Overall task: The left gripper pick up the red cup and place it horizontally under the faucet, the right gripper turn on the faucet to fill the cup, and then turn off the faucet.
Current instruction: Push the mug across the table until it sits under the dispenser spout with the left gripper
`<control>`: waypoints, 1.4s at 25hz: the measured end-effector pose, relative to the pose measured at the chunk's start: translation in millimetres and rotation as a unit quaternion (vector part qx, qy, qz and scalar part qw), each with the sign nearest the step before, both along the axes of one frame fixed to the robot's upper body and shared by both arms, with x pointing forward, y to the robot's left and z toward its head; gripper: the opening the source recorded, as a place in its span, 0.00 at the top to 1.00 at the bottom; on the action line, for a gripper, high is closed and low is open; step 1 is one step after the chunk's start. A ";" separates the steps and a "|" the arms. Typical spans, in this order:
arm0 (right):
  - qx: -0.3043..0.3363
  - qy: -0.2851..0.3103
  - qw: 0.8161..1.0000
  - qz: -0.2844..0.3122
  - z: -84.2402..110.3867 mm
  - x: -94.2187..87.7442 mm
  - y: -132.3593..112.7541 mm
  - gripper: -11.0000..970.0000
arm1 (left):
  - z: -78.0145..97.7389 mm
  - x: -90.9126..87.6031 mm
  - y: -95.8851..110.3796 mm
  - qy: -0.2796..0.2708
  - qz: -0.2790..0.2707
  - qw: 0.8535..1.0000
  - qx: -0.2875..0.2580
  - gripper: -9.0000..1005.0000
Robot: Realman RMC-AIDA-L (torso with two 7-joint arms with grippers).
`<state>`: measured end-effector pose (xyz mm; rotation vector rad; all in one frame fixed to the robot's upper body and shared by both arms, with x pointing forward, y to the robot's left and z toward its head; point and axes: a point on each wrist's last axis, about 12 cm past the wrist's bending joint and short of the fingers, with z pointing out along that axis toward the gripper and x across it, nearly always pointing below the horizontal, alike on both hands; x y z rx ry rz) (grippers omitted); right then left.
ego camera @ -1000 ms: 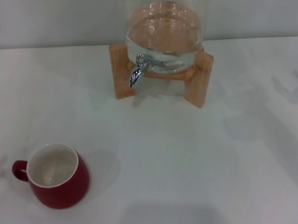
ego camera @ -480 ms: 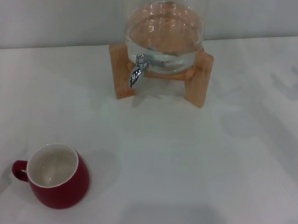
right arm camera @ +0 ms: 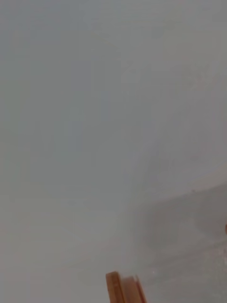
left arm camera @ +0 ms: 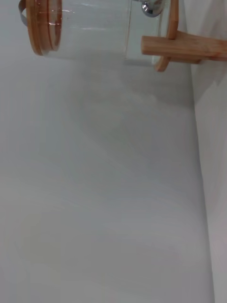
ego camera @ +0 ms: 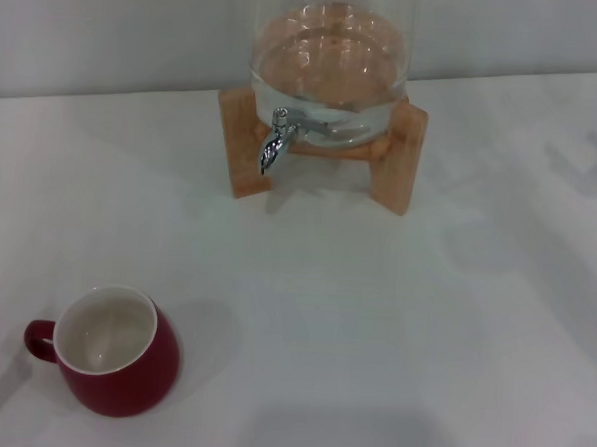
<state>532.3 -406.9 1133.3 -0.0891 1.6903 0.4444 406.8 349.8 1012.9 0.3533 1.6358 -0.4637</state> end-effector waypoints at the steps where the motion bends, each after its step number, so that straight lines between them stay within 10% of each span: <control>1: -0.001 0.000 1.000 0.000 0.4 0.4 -0.2 0.19 | -0.4 0.2 -0.7 0.001 -0.001 1.000 -0.001 0.19; 35: 0.005 -0.001 1.000 -0.001 -0.1 1.9 -0.1 0.19 | -24.1 -8.0 -15.7 0.050 -0.010 0.999 0.014 0.19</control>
